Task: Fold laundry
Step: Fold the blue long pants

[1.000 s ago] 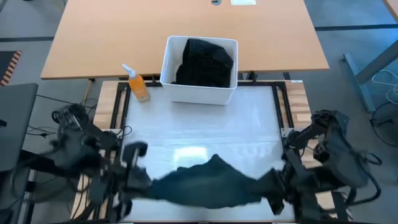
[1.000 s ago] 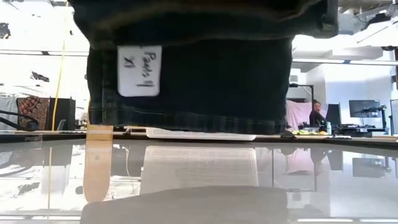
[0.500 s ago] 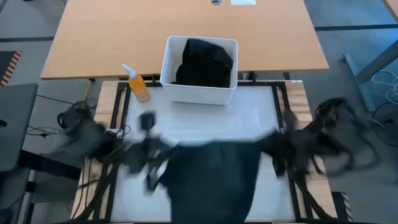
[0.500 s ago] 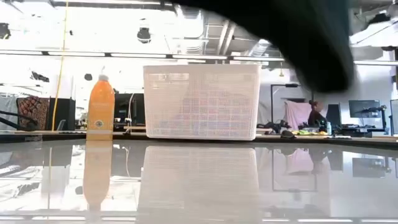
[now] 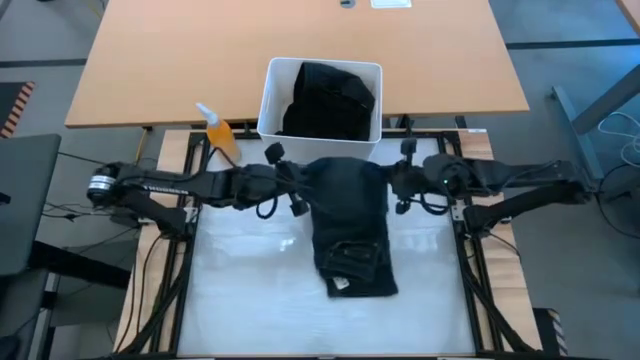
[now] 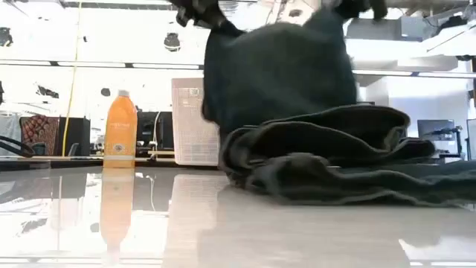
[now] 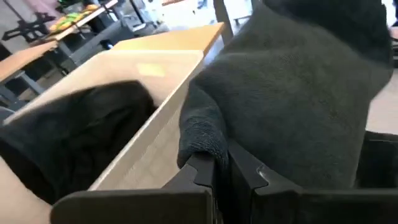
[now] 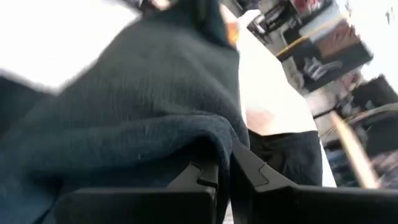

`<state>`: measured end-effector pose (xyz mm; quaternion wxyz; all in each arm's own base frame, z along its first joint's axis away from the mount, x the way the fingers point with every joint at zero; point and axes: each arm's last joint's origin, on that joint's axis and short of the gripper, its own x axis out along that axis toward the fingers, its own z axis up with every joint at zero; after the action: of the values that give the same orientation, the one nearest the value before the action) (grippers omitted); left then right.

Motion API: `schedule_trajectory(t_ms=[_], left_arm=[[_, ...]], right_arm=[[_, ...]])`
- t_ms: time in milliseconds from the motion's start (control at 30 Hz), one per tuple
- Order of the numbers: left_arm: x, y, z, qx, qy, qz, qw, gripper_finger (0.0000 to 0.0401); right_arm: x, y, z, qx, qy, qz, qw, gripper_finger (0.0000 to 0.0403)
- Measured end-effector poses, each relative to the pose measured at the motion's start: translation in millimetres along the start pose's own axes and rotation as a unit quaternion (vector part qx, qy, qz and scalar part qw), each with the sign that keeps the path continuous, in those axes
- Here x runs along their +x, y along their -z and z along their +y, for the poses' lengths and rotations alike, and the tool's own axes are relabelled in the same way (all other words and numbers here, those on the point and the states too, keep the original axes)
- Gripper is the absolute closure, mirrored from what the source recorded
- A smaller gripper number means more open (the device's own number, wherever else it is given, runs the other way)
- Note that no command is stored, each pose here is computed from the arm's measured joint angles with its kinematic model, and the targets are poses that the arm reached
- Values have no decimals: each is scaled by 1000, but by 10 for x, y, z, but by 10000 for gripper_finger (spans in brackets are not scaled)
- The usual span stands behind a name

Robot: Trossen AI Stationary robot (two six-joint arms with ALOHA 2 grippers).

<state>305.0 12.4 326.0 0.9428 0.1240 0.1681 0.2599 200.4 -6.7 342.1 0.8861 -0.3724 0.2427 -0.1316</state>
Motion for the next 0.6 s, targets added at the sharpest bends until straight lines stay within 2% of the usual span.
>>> schedule_trajectory(t_ms=[100, 200, 300, 400, 500, 600], left_arm=[[-8, 192, -7, -11, -2, -7, 1000, 401], [-33, 258, -25, -41, 8, -16, 999, 401], [-67, 265, -132, -61, 44, -29, 997, 401], [-129, 249, -256, -63, 89, -51, 993, 401], [-176, 199, -309, -78, 99, -80, 989, 401], [-203, 152, -326, -101, 104, -101, 984, 401]], right_arm=[[101, 237, 175, -59, 7, 10, 998, 371], [97, 339, 254, -73, 1, 14, 997, 370], [17, 355, 270, -85, -9, 13, 996, 366], [-101, 325, 237, -78, 3, -13, 997, 365], [-200, 292, 169, -66, 27, -26, 997, 356], [-254, 271, 88, -28, 64, -31, 997, 338]])
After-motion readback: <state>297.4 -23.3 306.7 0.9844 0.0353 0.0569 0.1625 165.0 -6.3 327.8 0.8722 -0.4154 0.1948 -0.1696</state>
